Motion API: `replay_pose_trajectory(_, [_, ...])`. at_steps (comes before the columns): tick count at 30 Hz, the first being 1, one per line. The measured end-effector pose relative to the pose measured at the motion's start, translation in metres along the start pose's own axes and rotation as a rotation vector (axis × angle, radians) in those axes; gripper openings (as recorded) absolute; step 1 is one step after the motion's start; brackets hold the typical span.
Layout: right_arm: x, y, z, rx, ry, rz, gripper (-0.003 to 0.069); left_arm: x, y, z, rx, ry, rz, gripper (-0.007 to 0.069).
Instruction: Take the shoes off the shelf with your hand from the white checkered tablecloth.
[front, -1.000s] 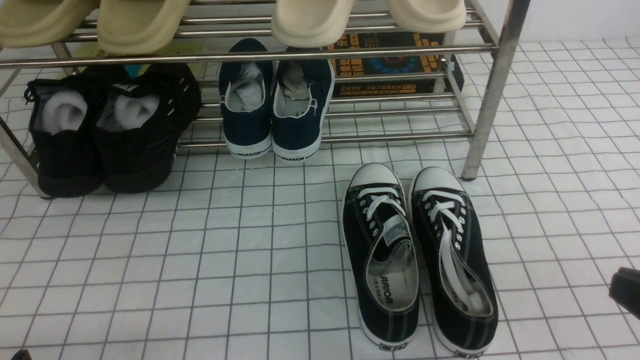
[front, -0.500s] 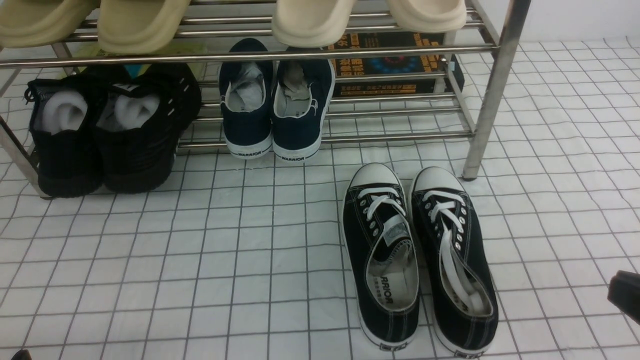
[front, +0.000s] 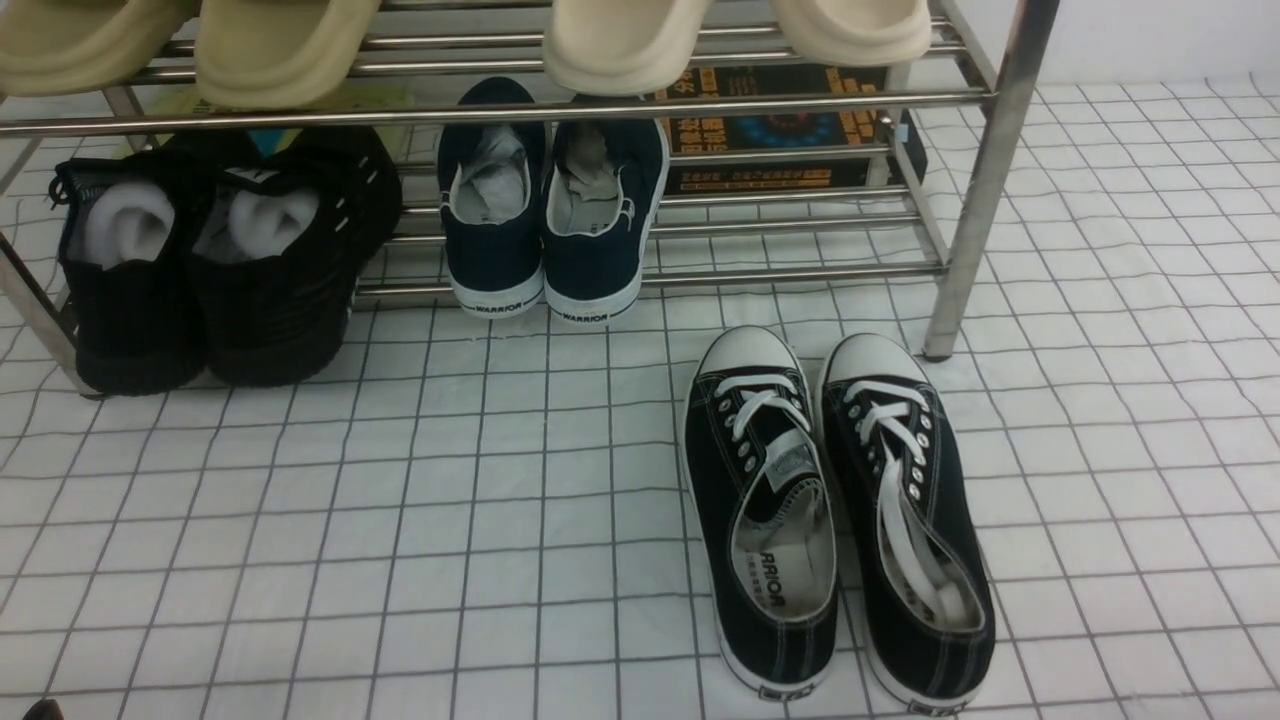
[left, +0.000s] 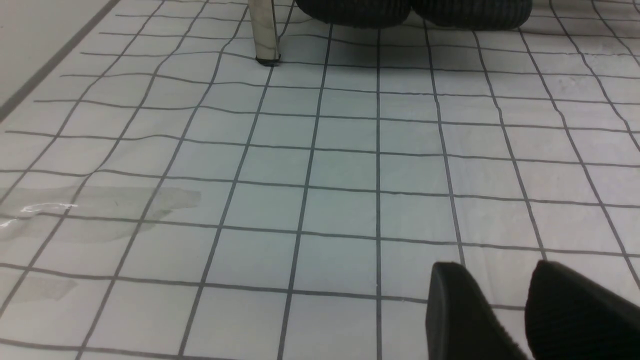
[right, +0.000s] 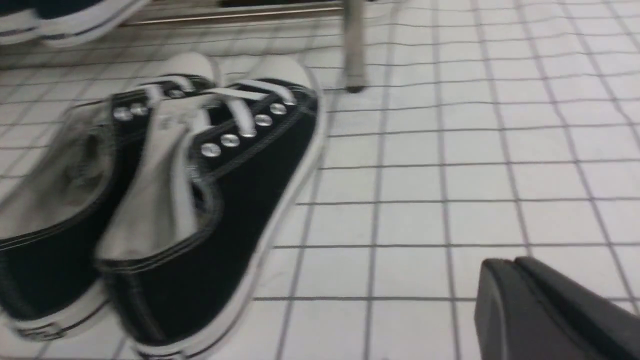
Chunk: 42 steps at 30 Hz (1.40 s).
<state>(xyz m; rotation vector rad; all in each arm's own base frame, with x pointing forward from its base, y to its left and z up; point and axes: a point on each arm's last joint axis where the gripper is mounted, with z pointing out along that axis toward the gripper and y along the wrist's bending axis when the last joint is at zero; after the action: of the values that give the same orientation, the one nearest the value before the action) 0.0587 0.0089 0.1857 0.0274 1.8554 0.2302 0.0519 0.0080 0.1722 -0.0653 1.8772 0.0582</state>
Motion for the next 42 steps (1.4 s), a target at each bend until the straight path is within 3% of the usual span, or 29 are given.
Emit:
replay_pose_trajectory(3, [0.0097,-0.0067,-0.0015,0.082,-0.026,0.024,0.0022,0.0000,0.0000,0.0000,0.000,0.000,0.000,0.0240])
replay_pose_trajectory(9, [0.0117,-0.0103,-0.0041,0.146,-0.005,0.025,0.0028,0.0000,0.0000,0.0000,0.000,0.000,0.000,0.0240])
replay_pose_trajectory(18, [0.0128,-0.0046,-0.0038,0.037,0.022,-0.027,0.0031,0.0000,0.0000,0.0000,0.000,0.000,0.000,0.0240])
replay_pose_trajectory(30, [0.0128,-0.0045,-0.0038,0.034,0.022,-0.034,0.0042,0.0000,0.0000,0.0000,0.000,0.000,0.000,0.0240])
replay_pose_trajectory(42, [0.0123,-0.0076,-0.0040,0.092,0.013,-0.019,0.0059,0.0000,0.0000,0.0000,0.000,0.000,0.000,0.0240])
